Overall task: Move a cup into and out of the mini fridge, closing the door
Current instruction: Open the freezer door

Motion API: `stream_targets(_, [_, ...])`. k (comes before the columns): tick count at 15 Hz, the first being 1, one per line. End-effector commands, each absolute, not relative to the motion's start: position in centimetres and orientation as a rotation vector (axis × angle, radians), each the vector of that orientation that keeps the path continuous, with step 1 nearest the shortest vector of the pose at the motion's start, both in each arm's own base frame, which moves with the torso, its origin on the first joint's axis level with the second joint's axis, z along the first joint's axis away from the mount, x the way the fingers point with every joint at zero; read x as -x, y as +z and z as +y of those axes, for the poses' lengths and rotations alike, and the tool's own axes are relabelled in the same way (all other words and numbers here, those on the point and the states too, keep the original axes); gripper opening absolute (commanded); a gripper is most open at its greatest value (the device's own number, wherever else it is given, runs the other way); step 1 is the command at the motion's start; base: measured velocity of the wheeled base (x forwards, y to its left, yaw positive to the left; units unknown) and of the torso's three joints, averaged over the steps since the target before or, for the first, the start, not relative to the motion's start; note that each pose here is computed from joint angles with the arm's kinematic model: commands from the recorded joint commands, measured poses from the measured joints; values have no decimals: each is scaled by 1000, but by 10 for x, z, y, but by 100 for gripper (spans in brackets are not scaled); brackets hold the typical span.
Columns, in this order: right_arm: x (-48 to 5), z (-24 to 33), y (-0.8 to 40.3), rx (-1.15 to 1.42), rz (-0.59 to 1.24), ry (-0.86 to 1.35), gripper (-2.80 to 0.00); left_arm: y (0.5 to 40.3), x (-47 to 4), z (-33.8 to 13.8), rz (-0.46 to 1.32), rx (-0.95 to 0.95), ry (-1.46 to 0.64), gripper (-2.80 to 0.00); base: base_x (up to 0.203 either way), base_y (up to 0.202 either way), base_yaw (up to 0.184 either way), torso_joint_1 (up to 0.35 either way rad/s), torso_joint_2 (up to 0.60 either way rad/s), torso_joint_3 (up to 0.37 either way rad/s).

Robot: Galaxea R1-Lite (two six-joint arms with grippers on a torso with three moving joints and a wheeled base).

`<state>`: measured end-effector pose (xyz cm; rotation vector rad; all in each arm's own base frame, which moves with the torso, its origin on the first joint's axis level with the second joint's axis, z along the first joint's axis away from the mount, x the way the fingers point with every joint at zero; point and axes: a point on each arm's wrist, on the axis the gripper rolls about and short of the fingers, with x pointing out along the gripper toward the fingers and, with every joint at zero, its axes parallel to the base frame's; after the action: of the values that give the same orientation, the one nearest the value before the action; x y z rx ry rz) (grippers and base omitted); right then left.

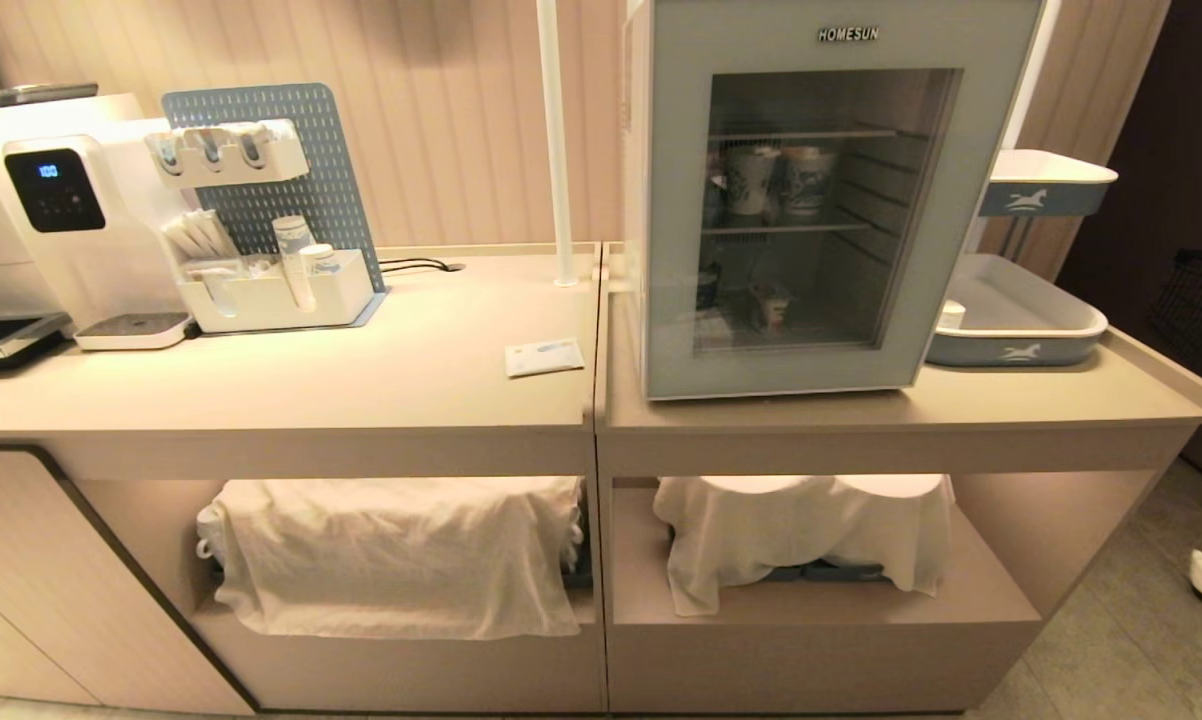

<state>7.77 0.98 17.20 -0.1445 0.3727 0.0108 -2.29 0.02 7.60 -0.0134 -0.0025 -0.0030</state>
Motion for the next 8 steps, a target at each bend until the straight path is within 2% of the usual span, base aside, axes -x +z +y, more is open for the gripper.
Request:
stream_targets(1, [-43, 2, 165, 123, 278, -32, -280, 76, 23, 0, -2, 14, -3, -280, 0, 0, 0, 0, 0, 0])
stream_targets(5, [0, -4, 149, 102, 230, -59, -280, 76, 23, 0, -3, 14, -2, -280, 0, 0, 0, 0, 0, 0])
stream_targets(8, [11, -5, 134, 16, 226, -93, -280, 76, 23, 0, -3, 14, -3, -280, 0, 0, 0, 0, 0, 0])
